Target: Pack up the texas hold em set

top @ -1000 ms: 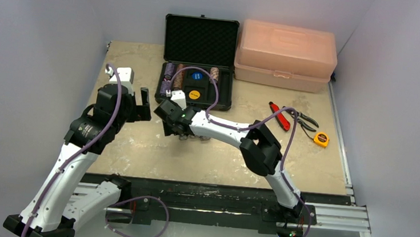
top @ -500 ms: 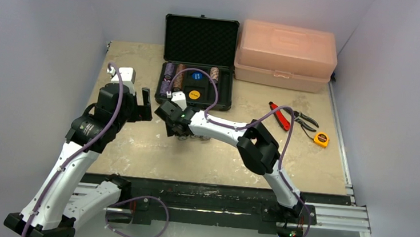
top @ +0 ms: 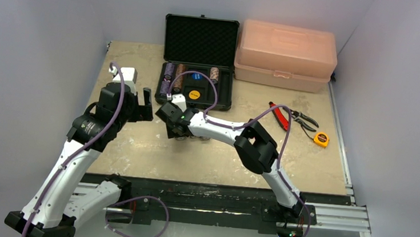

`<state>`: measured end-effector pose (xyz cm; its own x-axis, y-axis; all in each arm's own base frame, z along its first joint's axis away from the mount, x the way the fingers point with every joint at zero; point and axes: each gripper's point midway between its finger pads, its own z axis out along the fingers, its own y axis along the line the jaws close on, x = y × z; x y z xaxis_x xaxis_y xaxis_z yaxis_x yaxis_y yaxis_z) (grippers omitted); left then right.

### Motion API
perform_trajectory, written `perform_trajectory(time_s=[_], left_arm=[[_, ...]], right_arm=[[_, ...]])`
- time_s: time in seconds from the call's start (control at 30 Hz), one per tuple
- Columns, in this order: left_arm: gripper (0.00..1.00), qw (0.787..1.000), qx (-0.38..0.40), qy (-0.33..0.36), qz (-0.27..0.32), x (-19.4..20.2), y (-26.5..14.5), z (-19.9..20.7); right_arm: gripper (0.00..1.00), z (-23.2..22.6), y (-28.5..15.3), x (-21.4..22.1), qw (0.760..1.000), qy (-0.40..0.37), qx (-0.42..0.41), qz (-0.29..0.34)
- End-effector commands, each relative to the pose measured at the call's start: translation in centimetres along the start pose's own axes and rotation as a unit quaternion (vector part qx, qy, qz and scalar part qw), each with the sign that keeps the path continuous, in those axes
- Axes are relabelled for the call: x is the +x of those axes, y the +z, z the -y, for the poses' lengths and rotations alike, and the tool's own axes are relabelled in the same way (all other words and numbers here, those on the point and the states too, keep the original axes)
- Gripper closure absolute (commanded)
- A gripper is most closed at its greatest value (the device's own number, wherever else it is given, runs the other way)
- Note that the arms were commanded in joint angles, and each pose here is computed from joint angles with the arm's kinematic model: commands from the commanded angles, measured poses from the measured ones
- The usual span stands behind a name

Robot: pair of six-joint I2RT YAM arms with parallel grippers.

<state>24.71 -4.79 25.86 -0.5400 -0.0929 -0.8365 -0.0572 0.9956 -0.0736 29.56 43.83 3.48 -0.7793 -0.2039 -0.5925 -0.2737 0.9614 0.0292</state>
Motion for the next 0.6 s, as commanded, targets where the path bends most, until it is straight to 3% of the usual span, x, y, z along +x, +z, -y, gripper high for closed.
perform_trajectory(time_s=[0.0, 0.23, 0.57], left_arm=[[0.06, 1.0, 0.016, -0.002, 0.024, -1.6, -0.3, 0.7], [0.06, 1.0, 0.017, -0.002, 0.023, -1.6, -0.3, 0.8], [0.06, 1.0, 0.018, -0.001, 0.022, -1.5, -0.2, 0.8]], right_arm=[[0.42, 0.0, 0.5, 0.1, 1.0, 0.003, -0.005, -0.003], [0.48, 0.0, 0.5, 0.1, 1.0, 0.004, -0.007, -0.004], [0.78, -0.6, -1.0, -1.2, 0.999, 0.014, -0.029, 0.007]])
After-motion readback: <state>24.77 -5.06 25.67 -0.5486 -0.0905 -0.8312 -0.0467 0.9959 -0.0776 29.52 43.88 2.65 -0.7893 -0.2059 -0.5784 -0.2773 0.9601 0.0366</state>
